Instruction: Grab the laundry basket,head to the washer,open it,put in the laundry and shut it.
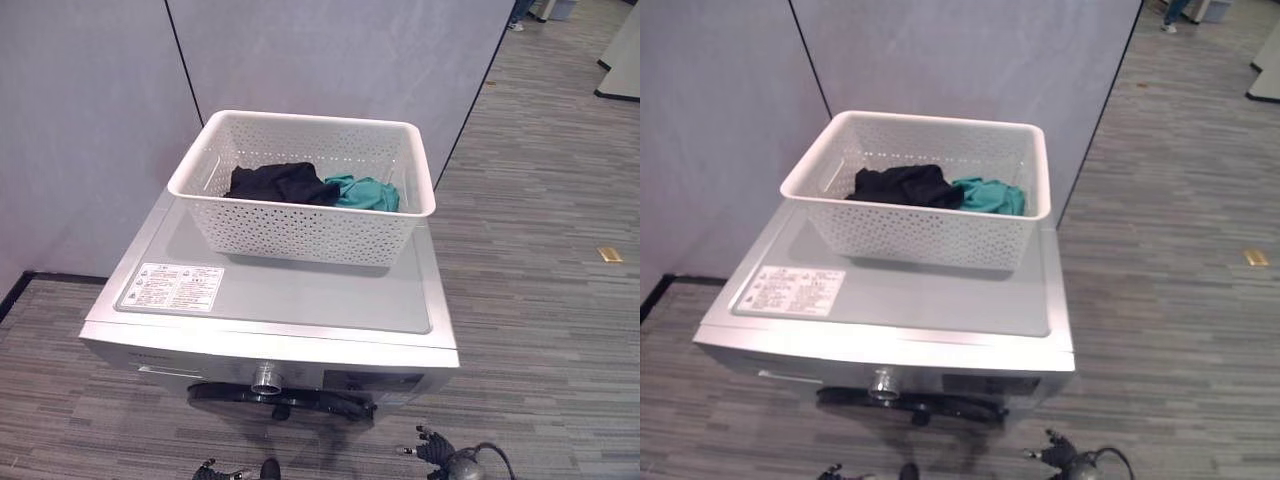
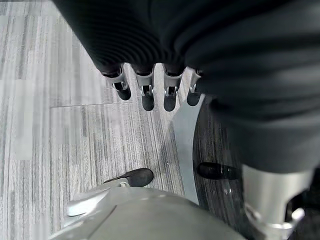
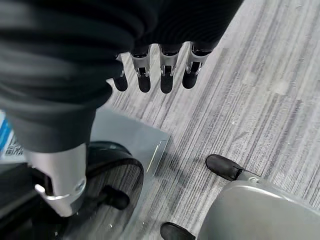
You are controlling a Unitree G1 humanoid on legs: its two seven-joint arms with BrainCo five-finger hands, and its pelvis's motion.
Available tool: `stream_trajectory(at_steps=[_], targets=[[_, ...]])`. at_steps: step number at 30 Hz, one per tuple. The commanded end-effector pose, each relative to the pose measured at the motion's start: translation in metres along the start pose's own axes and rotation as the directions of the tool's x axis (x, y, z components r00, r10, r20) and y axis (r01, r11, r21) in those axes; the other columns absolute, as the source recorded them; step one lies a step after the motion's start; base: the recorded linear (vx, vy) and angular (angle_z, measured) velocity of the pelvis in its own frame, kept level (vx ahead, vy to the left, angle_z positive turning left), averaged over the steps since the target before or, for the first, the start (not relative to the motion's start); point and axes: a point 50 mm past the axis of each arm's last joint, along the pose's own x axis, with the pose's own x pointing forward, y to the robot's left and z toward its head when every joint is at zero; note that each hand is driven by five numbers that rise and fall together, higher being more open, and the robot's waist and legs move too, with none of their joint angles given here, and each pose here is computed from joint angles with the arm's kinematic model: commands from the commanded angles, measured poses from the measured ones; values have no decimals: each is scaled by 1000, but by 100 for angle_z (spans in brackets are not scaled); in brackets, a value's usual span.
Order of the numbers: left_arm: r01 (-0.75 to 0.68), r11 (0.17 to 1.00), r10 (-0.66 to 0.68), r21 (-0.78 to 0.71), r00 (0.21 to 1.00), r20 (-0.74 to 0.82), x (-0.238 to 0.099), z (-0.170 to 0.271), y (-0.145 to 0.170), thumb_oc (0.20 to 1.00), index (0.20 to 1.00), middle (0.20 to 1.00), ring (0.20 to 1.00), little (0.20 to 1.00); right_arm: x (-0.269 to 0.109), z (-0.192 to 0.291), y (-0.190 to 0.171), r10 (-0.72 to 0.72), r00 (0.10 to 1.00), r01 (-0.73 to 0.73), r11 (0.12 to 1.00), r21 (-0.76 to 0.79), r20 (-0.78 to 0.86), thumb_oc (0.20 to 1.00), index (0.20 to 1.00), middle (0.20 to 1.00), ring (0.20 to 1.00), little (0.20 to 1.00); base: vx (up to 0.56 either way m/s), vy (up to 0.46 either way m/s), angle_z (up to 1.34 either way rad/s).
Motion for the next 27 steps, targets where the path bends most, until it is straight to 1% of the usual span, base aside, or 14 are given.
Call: stream_trajectory(at_steps=[1, 7, 11, 12, 16, 17, 18, 19, 20, 21, 22, 24, 26, 27], targets=[[-28, 998, 25, 48, 998, 60, 4, 21, 3, 1000, 1000, 1000, 1000, 1000, 0, 13, -17, -49, 996, 54, 996, -66, 73, 1000, 1000, 1000, 1000, 1000, -140, -125, 10], [-37, 996, 28, 84, 995, 99, 6, 36, 2, 1000, 1000, 1000, 1000, 1000, 1, 20, -23, -71, 994, 79, 993, -86, 88, 1000, 1000, 1000, 1000, 1000, -148, -61, 21], [-62, 991, 41, 118, 984, 173, 7, 64, 5, 1000, 1000, 1000, 1000, 1000, 0, 25, -37, -115, 987, 127, 986, -110, 110, 1000, 1000, 1000, 1000, 1000, -289, -24, 37], [-55, 991, 30, 123, 980, 195, 7, 71, 0, 1000, 1000, 1000, 1000, 1000, -1, 24, -44, -139, 984, 151, 983, -105, 111, 1000, 1000, 1000, 1000, 1000, -272, 25, 53], [-44, 994, 25, 98, 983, 182, 7, 69, -3, 1000, 1000, 1000, 1000, 1000, -2, 23, -47, -153, 982, 163, 982, -90, 112, 1000, 1000, 1000, 1000, 1000, -125, 84, 45], [-29, 998, 18, 59, 985, 170, 6, 69, -8, 1000, 1000, 1000, 1000, 1000, -6, 29, -57, -205, 967, 218, 973, -73, 152, 1000, 1000, 1000, 1000, 1000, -345, 503, 55], [-17, 989, -19, 145, 970, 241, 4, 88, -22, 1000, 1000, 1000, 1000, 1000, -13, 41, -69, -280, 935, 290, 957, -16, 217, 1000, 1000, 1000, 1000, 1000, -399, 599, 37], [-12, 985, -34, 171, 965, 262, 2, 92, -25, 1000, 1000, 1000, 1000, 1000, -14, 43, -73, -303, 924, 313, 950, -8, 232, 1000, 1000, 1000, 1000, 1000, -258, 421, 28], [-12, 985, -34, 172, 965, 262, 2, 92, -25, 1000, 1000, 1000, 1000, 1000, -14, 43, -73, -303, 924, 313, 950, -8, 231, 1000, 1000, 1000, 1000, 1000, -192, 280, 97], [-15, 980, -48, 199, 950, 309, 0, 101, -28, 1000, 1000, 1000, 1000, 1000, -17, 54, -79, -332, 902, 345, 939, 3, 275, 1000, 1000, 1000, 1000, 1000, -224, 275, 97], [-15, 978, -53, 207, 947, 317, 0, 102, -27, 1000, 1000, 1000, 1000, 1000, -18, 61, -80, -331, 894, 347, 938, -1, 303, 1000, 1000, 1000, 1000, 1000, -323, 350, 58], [-21, 974, -54, 224, 945, 322, 0, 102, -25, 1000, 1000, 1000, 1000, 1000, -20, 77, -82, -331, 871, 358, 934, -8, 363, 1000, 1000, 1000, 1000, 1000, -194, 173, -17], [-24, 972, -53, 234, 948, 314, 1, 99, -23, 1000, 1000, 1000, 1000, 1000, -22, 83, -82, -329, 860, 361, 933, -9, 389, 1000, 1000, 1000, 1000, 1000, -179, 125, -19], [-34, 964, -51, 264, 950, 309, 2, 95, -20, 1000, 1000, 1000, 1000, 1000, -28, 101, -83, -331, 823, 371, 929, 3, 461, 1000, 1000, 1000, 1000, 1000, -256, 145, -22]])
